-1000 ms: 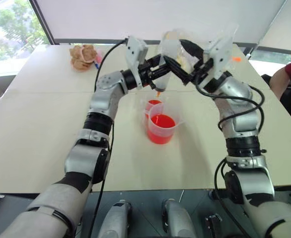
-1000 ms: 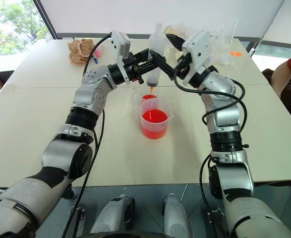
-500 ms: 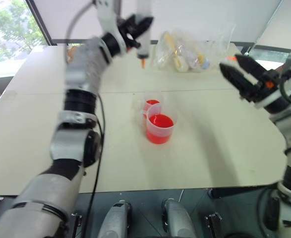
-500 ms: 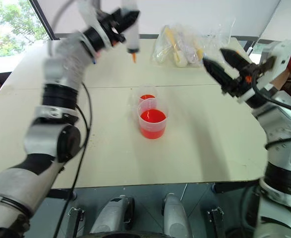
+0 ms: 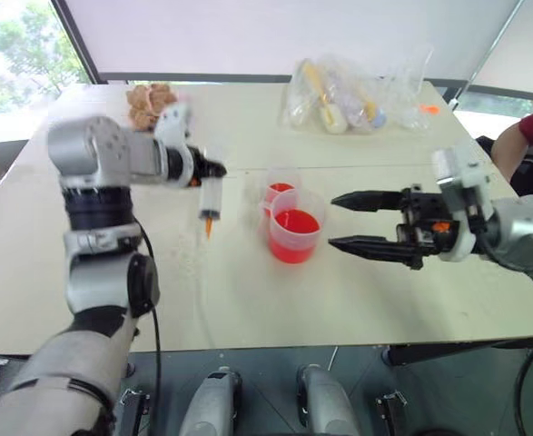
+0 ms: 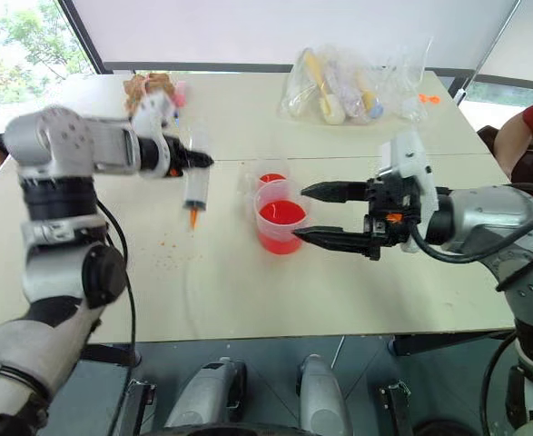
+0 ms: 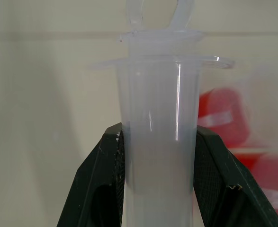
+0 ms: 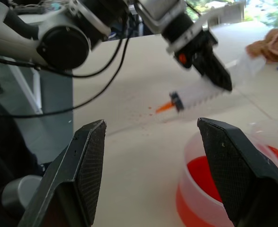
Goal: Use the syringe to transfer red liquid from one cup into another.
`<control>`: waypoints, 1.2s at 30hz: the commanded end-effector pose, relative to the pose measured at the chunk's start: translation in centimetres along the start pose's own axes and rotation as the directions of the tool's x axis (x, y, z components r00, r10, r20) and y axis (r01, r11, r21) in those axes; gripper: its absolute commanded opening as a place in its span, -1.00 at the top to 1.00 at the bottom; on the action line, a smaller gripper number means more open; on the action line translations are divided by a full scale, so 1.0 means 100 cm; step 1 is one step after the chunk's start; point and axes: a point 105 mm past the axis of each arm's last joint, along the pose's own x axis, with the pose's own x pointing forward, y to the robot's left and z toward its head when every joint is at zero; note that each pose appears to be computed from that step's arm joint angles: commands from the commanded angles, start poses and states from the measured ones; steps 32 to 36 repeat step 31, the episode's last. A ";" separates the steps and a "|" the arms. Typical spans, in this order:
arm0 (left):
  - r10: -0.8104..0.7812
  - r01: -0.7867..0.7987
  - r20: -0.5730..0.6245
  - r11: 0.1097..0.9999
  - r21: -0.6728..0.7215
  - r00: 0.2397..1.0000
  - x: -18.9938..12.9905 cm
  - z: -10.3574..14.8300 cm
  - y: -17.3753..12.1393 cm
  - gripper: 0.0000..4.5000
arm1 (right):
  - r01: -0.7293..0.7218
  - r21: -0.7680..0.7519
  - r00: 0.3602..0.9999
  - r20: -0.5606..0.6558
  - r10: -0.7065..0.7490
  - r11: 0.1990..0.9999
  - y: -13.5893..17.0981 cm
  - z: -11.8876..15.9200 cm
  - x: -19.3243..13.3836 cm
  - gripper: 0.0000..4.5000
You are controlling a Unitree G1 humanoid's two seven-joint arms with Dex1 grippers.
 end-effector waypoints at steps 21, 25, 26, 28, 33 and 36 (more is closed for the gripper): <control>0.015 -0.058 0.261 0.986 0.158 0.965 -0.035 0.005 0.007 -0.98 | 0.064 0.004 0.997 -0.037 -0.064 0.998 -0.004 -0.023 -0.002 -0.44; -0.014 -0.106 0.427 0.961 0.254 0.904 -0.060 0.019 0.012 -0.98 | 0.131 0.032 0.991 -0.037 -0.130 0.991 -0.011 -0.026 -0.011 -0.44; -0.015 -0.125 0.451 0.953 0.277 0.892 -0.063 0.020 0.013 -0.98 | 0.144 0.039 0.989 -0.036 -0.142 0.989 -0.012 -0.027 -0.013 -0.44; -0.039 -0.204 0.515 0.891 0.405 0.856 -0.072 0.020 0.014 -0.98 | 0.201 0.078 0.980 -0.031 -0.199 0.977 -0.016 -0.033 -0.022 -0.44; -0.083 -0.235 0.577 0.859 0.455 0.812 -0.080 0.014 0.024 -0.98 | 0.370 0.167 0.923 0.045 -0.382 0.914 -0.034 -0.043 -0.047 -0.44; -0.083 -0.235 0.577 0.859 0.455 0.812 -0.080 0.014 0.024 -0.98 | 0.370 0.167 0.923 0.045 -0.382 0.914 -0.034 -0.043 -0.047 -0.44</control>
